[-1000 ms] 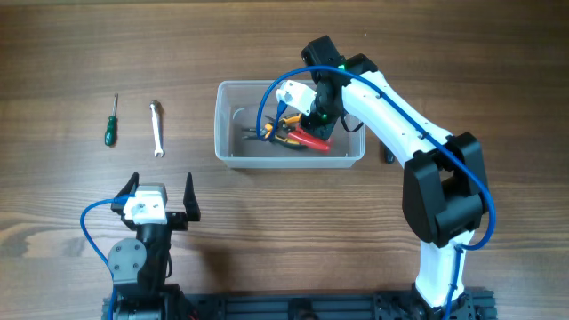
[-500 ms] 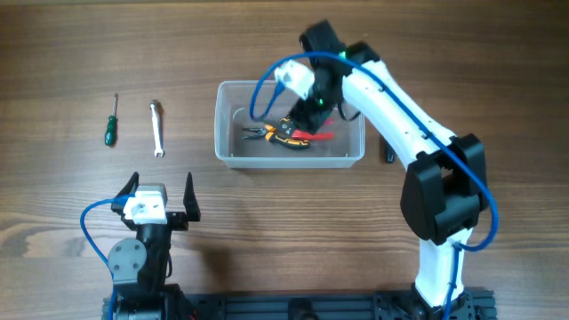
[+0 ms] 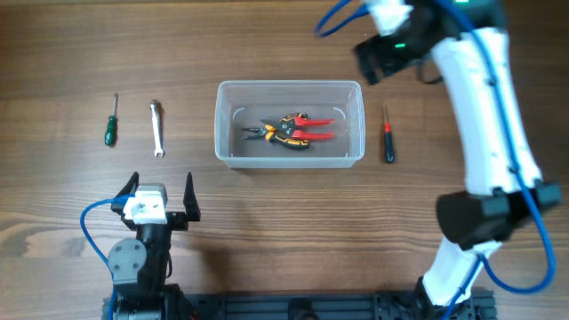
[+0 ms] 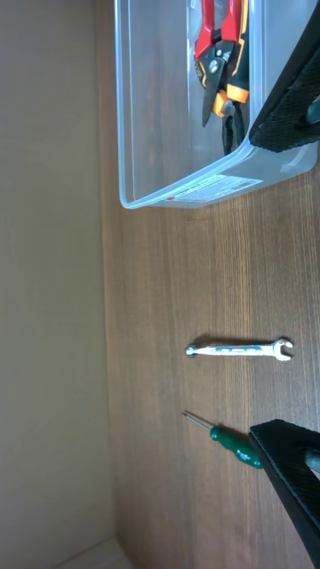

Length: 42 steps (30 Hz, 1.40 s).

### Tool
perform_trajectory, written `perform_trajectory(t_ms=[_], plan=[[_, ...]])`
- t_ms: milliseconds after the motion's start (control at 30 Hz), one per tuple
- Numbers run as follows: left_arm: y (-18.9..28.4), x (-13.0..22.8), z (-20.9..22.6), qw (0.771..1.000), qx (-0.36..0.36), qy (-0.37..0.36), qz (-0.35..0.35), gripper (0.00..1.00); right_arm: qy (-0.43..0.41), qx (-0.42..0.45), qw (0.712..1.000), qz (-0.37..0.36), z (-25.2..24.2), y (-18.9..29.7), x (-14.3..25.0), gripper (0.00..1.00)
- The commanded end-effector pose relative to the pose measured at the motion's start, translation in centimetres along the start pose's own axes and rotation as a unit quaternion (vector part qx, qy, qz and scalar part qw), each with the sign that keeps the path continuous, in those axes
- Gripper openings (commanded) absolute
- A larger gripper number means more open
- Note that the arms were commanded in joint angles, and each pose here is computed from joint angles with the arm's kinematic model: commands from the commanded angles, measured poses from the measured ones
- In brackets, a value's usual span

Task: Pack container
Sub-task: 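Raise the right gripper away from the container toward the right, then move the right gripper over the red-handled screwdriver right of the container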

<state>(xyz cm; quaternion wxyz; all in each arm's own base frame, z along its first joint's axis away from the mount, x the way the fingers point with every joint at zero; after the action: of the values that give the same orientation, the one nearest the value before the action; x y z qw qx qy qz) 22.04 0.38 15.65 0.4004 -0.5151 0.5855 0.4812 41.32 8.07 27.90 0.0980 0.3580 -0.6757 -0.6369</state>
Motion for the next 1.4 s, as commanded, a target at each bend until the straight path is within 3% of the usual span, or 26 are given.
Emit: perform_trajectory(t_ms=[0, 100, 300, 500, 633, 900, 1367], plan=[[0.0, 0.1, 0.1, 1.000, -0.002, 0.004, -0.003, 1.00, -0.105, 0.026, 0.994, 0.006, -2.6, 3.5, 3.3, 1.00], [0.0, 0.1, 0.1, 1.000, -0.002, 0.004, -0.003, 1.00, -0.145, -0.001, 0.989, 0.008, -3.0, 3.2, 4.3, 1.00], [0.0, 0.1, 0.1, 1.000, -0.002, 0.004, -0.003, 1.00, -0.146, -0.008, 0.989, -0.004, -3.6, 2.5, 3.9, 1.00], [0.0, 0.1, 0.1, 1.000, -0.002, 0.004, -0.003, 1.00, -0.120, -0.011, 0.992, 0.039, -3.8, -1.9, 5.0, 1.00], [0.0, 0.1, 0.1, 1.000, -0.002, 0.004, -0.003, 1.00, -0.163, -0.008, 0.985, 0.060, -4.4, -5.7, 6.5, 1.00], [0.0, 0.1, 0.1, 1.000, -0.002, 0.004, -0.003, 1.00, -0.170, -0.043, 0.976, 0.125, -2.5, -10.6, 10.6, 1.00], [0.0, 0.1, 0.1, 1.000, -0.002, 0.004, -0.003, 1.00, -0.150, -0.082, 0.974, 0.152, 0.9, -17.1, 14.7, 1.00]])
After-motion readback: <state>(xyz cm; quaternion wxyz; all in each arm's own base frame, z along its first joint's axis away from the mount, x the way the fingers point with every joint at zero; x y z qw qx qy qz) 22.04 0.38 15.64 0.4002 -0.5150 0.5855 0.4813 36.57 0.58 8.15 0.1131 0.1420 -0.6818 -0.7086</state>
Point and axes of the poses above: each gripper's point midway between its finger pads, its own y axis back along the fingers, its own z axis along the line the jaws close on, x = y × z, the point moved 2 cm from there along y, back along the fingers, and after that the axes turned 14 degrees about y, right-handed, at the moved point
